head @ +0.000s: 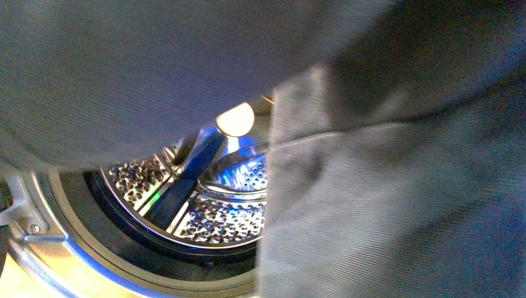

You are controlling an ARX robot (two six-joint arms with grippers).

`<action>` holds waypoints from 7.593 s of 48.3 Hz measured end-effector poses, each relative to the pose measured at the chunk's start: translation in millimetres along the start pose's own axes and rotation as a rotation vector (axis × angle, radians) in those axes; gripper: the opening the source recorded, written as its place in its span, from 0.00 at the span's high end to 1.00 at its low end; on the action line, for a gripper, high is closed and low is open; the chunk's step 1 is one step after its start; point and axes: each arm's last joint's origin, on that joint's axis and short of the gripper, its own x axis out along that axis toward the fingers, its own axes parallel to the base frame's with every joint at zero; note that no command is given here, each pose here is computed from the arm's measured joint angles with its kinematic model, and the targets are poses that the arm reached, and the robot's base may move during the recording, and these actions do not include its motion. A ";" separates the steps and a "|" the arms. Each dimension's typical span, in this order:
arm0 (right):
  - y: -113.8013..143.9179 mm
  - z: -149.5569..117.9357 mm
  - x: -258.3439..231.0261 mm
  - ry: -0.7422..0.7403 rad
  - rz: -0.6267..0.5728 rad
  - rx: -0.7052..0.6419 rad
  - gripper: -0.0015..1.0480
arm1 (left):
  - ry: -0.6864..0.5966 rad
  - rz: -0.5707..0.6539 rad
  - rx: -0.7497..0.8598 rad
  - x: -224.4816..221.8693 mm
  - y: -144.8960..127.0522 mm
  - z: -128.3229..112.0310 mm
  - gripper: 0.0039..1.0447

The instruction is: Collect clothes from washing machine

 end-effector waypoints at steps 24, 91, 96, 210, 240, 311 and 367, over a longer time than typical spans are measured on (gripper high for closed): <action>3.6 6.8 9.2 -0.073 0.062 -0.004 0.07 | 0.000 0.000 0.000 0.0 0.0 0.1 0.94; -13.7 5.8 54.2 0.009 -0.328 0.007 0.43 | 0.000 0.004 0.000 0.0 0.1 0.1 0.89; -18.0 8.1 50.3 0.003 -0.365 0.003 0.56 | -0.001 0.004 0.000 0.0 0.1 0.3 0.73; -139.0 -66.9 -334.1 0.233 -1.507 0.389 0.60 | -0.005 0.003 0.002 -0.3 -0.1 2.0 0.06; -111.5 -52.9 -319.3 -0.076 -1.566 0.749 0.07 | -0.007 0.003 0.003 -0.8 -0.3 2.8 0.06; 48.5 -10.4 -144.4 0.170 -1.142 -0.389 0.32 | -0.009 0.002 0.003 -1.3 -0.6 3.6 0.06; 36.2 -120.1 -174.7 0.278 -1.151 -0.392 0.98 | 0.378 1.046 0.105 -220.1 8.3 -45.2 0.52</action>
